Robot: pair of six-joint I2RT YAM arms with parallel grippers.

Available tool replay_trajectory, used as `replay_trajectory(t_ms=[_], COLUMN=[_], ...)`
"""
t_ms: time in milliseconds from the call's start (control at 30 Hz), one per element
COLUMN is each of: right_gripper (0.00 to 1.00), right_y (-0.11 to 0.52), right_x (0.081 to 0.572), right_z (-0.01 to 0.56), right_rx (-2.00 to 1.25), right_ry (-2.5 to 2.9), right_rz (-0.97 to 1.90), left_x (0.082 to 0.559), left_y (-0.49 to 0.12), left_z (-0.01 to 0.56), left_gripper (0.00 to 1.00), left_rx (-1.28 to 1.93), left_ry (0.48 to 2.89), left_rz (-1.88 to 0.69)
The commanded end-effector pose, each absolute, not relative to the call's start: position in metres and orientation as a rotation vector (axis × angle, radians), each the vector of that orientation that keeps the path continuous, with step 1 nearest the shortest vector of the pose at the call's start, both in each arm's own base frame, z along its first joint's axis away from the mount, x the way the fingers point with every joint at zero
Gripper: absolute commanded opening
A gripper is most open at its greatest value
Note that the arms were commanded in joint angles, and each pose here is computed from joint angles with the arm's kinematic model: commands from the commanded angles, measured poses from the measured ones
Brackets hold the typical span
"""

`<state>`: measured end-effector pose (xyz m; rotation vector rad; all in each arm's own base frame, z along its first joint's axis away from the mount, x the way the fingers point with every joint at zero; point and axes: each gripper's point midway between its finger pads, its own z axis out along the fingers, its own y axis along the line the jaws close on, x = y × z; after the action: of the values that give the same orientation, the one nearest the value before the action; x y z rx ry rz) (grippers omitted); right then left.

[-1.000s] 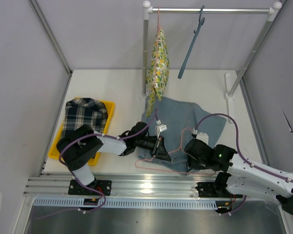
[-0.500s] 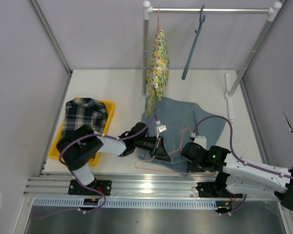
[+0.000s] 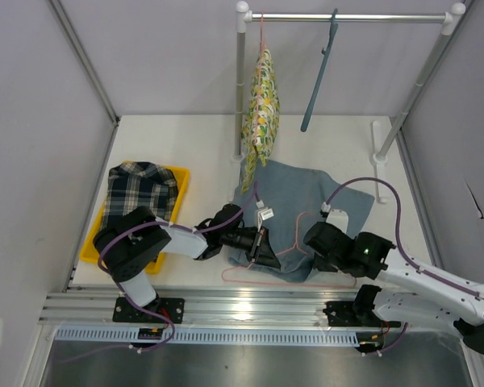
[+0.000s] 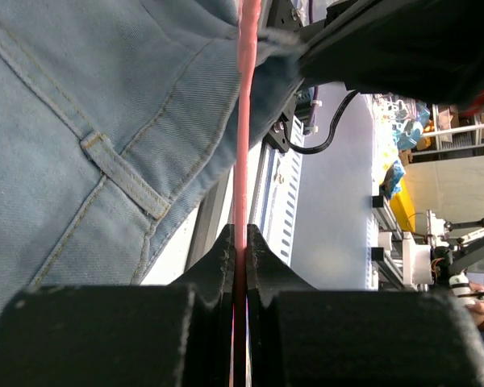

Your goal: Place the skirt on the hanger

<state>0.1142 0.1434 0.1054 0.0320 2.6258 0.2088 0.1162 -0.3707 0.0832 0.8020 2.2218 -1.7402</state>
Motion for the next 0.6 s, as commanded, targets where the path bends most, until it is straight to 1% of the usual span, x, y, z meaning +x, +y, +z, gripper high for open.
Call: replay_trajectory(t_ms=[0, 200, 367, 567], right_gripper=[0.07, 0.05, 0.04, 0.02], right_y=[0.142, 0.134, 0.122, 0.112], right_x=[0.137, 0.142, 0.143, 0.156], right_z=[0.142, 0.162, 0.18, 0.199], right_rx=[0.07, 0.098, 0.154, 0.201], right_ry=[2.511, 2.482, 2.437, 2.388], right_rz=[0.235, 0.277, 0.301, 0.302], left_x=[0.123, 0.139, 0.163, 0.18], left_y=[-0.375, -0.375, -0.367, -0.365], left_z=[0.091, 0.087, 0.084, 0.074], left_gripper=[0.0, 0.0, 0.0, 0.0], left_rx=[0.856, 0.819, 0.768, 0.766], left_ry=[2.11, 2.112, 2.105, 2.135], left_rz=[-1.744, -1.688, -1.652, -1.586])
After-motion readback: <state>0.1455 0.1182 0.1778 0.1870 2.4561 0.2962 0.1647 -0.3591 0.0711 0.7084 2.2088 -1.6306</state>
